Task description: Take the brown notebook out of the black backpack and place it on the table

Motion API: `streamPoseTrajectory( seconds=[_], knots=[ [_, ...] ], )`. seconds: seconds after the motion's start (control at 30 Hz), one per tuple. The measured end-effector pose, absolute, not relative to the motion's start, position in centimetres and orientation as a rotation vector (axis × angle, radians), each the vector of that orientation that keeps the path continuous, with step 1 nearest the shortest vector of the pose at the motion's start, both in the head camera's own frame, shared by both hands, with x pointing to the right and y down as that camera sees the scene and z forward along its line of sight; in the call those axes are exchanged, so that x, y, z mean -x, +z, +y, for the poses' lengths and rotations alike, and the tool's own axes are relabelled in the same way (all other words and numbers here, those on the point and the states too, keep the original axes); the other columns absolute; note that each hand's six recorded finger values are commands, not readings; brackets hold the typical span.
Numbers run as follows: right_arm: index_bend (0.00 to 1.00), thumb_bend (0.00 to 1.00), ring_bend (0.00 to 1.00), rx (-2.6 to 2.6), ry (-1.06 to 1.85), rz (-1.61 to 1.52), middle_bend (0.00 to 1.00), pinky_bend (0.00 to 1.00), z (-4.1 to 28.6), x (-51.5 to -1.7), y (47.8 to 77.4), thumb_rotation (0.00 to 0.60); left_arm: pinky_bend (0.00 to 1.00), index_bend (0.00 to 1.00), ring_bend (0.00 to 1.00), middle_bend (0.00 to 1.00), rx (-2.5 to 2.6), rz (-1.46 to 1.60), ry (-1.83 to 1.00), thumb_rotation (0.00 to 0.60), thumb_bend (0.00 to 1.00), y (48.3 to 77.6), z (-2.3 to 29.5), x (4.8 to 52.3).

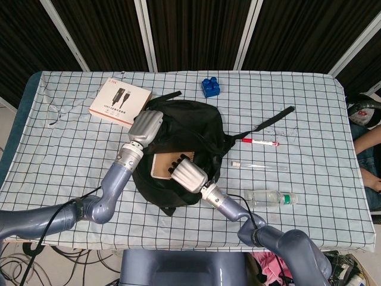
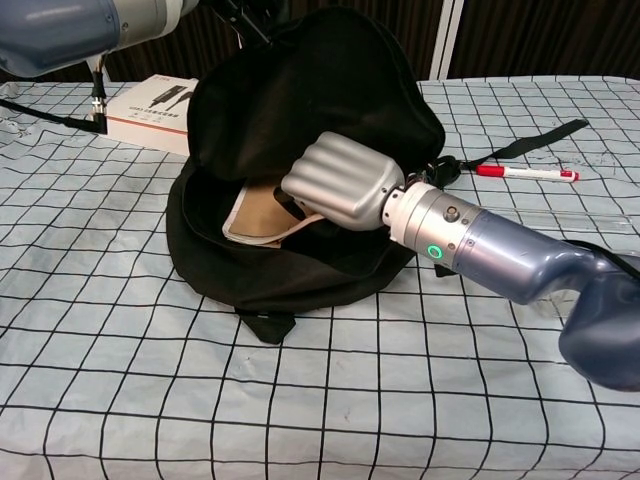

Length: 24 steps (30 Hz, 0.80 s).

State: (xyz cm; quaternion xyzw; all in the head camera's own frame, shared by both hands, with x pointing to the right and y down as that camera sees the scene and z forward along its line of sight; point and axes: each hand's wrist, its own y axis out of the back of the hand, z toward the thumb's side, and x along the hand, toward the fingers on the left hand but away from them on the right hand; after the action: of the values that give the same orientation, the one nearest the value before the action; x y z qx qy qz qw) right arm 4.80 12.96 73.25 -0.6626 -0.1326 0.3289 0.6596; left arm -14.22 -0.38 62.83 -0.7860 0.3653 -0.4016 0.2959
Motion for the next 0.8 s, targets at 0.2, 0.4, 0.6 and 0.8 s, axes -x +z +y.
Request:
streamPoseTrajectory(
  seconds=[0.2,0.4,0.6,0.8],
  knots=[
    [0.64,0.53,0.60,1.523,0.705,-0.389,0.56,0.51,12.2,-5.4,71.3,0.600,0.46,0.68,0.54,0.67,2.096,0.976,-1.070,0.600,0.35,62.6,-0.5,14.3],
    [0.64,0.53,0.61,1.523,0.670,-0.402,0.57,0.51,12.0,-6.5,69.8,0.600,0.46,0.68,0.54,0.67,2.103,0.968,-1.074,0.600,0.35,62.8,-0.3,14.3],
    [0.66,0.53,0.62,1.530,0.638,-0.443,0.58,0.53,12.0,-8.6,67.1,0.600,0.46,0.68,0.54,0.67,2.099,0.947,-1.090,0.600,0.35,63.2,-0.2,14.5],
    [0.66,0.53,0.62,1.600,0.633,-0.529,0.58,0.53,11.7,-11.5,62.9,0.600,0.46,0.68,0.54,0.67,2.097,0.936,-1.099,0.600,0.35,64.1,-0.2,14.7]
  ],
)
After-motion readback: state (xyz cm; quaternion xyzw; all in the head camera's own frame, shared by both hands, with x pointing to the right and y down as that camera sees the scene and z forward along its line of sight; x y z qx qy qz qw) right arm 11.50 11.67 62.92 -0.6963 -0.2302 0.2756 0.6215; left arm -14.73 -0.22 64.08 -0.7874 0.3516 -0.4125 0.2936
